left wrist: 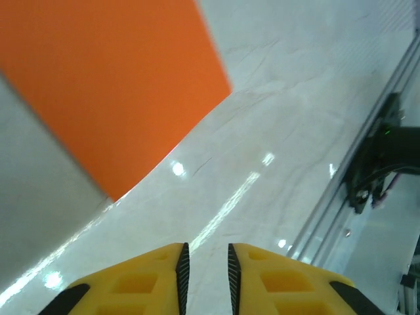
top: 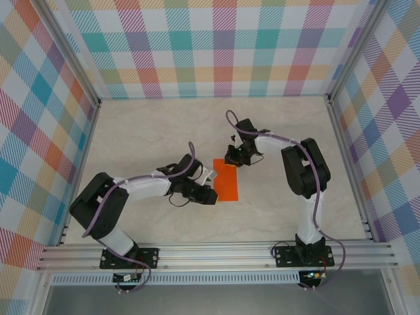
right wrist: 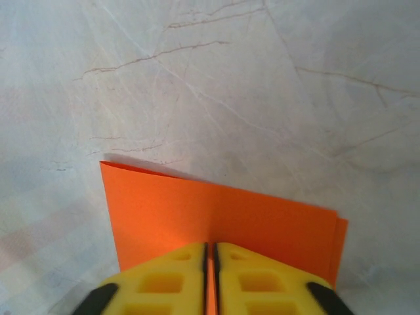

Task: Fold a paper plane with a square sheet of paper (fold left side to right side)
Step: First fold the square sheet of paper in half at the center of the table, then fold the triangle a second time at the center of the table.

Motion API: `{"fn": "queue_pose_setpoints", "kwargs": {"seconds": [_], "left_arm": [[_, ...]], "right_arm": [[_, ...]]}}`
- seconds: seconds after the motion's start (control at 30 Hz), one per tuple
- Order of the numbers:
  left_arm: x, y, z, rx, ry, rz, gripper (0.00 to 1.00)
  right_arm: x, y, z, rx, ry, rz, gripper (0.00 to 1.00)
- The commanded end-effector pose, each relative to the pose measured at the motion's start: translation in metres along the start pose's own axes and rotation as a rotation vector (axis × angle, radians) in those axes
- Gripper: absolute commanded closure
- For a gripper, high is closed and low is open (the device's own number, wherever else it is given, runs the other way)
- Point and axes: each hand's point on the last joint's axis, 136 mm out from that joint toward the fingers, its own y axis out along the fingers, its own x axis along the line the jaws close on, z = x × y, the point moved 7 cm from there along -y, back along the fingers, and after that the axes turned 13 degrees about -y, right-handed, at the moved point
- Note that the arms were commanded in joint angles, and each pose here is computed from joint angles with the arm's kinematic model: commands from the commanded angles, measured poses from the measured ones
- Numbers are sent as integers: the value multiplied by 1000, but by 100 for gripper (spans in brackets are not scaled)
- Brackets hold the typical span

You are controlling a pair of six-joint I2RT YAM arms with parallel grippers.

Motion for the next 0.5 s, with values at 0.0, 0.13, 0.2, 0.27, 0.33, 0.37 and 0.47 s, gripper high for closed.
{"fn": "queue_pose_setpoints", "kwargs": {"seconds": [0.0,0.13,0.2,0.27,0.33,0.37,0.47], "left_arm": [[-16,-28,-26,-116,-39,14,72],[-2,-38,-64,-190,-159,19,72],[4,-33,-82,-192,-193,22,74],[6,-26,-97,-192,-206,33,75],[10,-18,-110,-192,-215,32,76],[12,-13,-117,-190,-223,29,77],[22,-1,-133,-195,-245,7,78]], "right_arm": [[20,-46,-8,-103,-94,21,76],[20,-85,8,-170,-131,130,60],[17,-99,24,-186,-136,166,51],[13,-105,41,-180,-130,177,46],[10,-106,57,-165,-107,169,42],[9,-105,65,-156,-94,154,40],[7,-99,83,-141,-48,93,36]]}}
